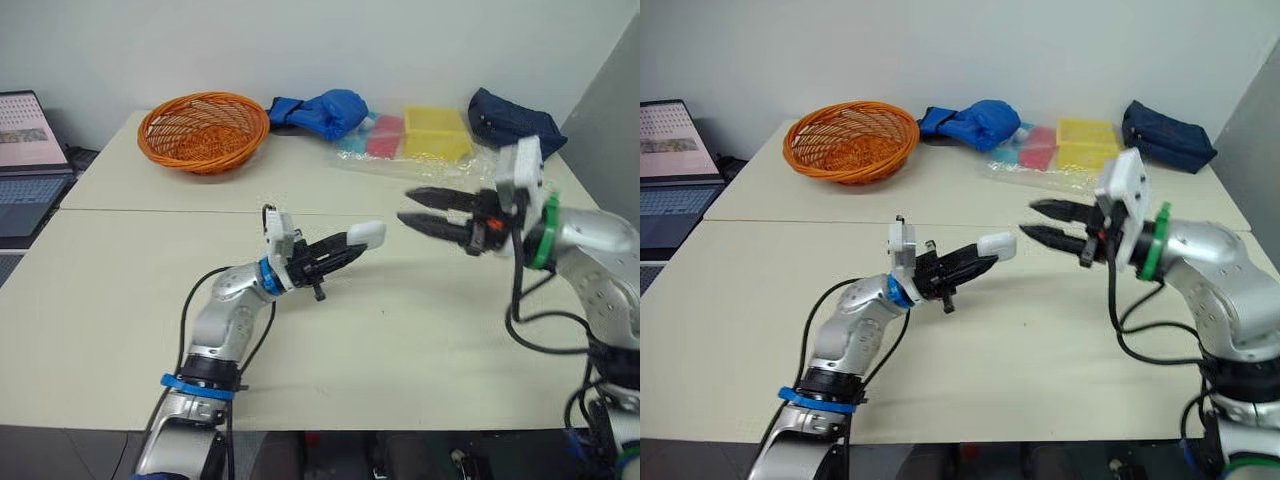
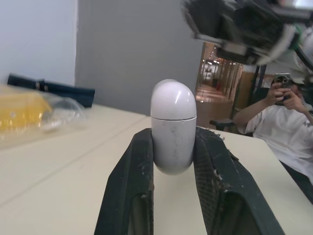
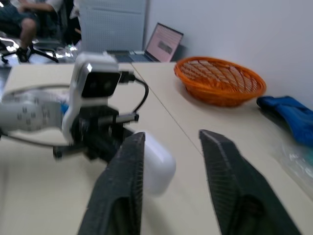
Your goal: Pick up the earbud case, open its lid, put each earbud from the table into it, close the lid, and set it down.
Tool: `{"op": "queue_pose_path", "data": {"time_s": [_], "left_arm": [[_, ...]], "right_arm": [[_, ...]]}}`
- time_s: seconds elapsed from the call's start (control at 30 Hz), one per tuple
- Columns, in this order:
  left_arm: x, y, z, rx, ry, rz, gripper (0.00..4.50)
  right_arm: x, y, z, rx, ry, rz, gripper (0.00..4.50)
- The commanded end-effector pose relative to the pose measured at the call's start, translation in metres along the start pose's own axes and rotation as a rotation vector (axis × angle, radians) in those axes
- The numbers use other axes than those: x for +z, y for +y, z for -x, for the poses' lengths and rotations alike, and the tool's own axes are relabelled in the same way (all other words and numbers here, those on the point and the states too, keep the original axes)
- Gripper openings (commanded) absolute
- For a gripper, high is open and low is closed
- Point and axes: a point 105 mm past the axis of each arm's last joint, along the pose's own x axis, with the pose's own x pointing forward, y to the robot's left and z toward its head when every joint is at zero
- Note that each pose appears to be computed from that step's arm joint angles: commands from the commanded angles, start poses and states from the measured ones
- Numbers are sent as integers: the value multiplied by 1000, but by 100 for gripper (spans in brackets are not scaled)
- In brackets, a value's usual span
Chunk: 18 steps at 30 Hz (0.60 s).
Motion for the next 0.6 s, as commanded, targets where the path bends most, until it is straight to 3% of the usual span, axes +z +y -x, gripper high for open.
{"op": "queue_pose_path", "data": {"time_s": [0.03,0.17,0.23,0.33,0.4,0.5,0.6], "left_arm": [[10,-6,-5,-20,26,144,76],[0,-2,2,58,160,513,76],[-14,-2,8,104,262,650,76],[-19,8,11,205,265,770,76],[-26,12,13,259,285,811,76],[-57,10,30,359,471,809,76],[-66,14,36,421,496,838,76]], "right_arm": [[1,12,6,33,-7,118,310],[-32,27,15,81,46,120,447],[-46,36,16,123,65,102,447],[-60,42,16,146,78,83,447],[-69,46,15,167,99,79,447],[-83,39,12,115,127,64,447],[-82,30,9,60,109,60,447]]}}
